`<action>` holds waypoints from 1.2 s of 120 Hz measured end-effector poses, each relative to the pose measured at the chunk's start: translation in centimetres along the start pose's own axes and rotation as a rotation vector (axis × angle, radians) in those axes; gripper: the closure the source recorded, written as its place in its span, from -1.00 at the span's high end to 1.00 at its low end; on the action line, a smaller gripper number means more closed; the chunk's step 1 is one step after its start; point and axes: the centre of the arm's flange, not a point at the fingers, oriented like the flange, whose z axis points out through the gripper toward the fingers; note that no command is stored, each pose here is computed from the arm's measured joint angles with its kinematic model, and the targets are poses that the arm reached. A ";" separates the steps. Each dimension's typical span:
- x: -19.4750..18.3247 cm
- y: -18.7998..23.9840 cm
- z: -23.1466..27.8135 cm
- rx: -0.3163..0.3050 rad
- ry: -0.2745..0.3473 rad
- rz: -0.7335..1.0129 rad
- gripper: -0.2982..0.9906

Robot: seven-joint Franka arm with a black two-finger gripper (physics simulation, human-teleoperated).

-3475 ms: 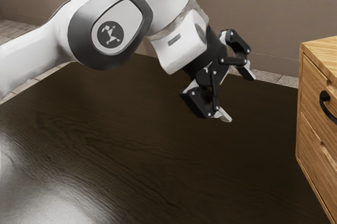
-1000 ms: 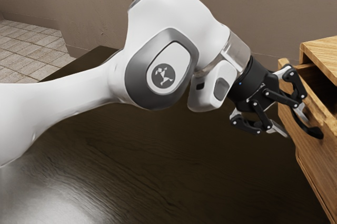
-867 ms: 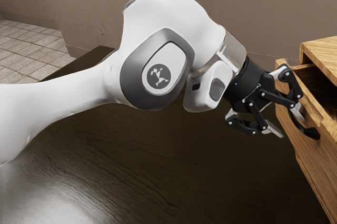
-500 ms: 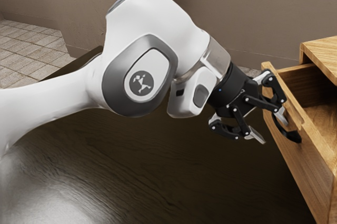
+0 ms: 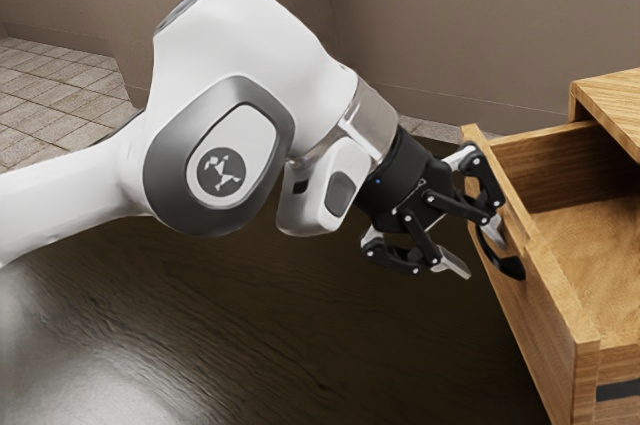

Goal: Pull the drawer handle with one arm to open the drawer

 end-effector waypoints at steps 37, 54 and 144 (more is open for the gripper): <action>0.2 1.2 -1.2 0.026 -0.003 -0.037 -0.04; 0.5 1.8 -1.3 0.024 -0.006 -0.044 -0.05; 0.9 6.0 -4.4 0.022 -0.031 -0.088 -0.01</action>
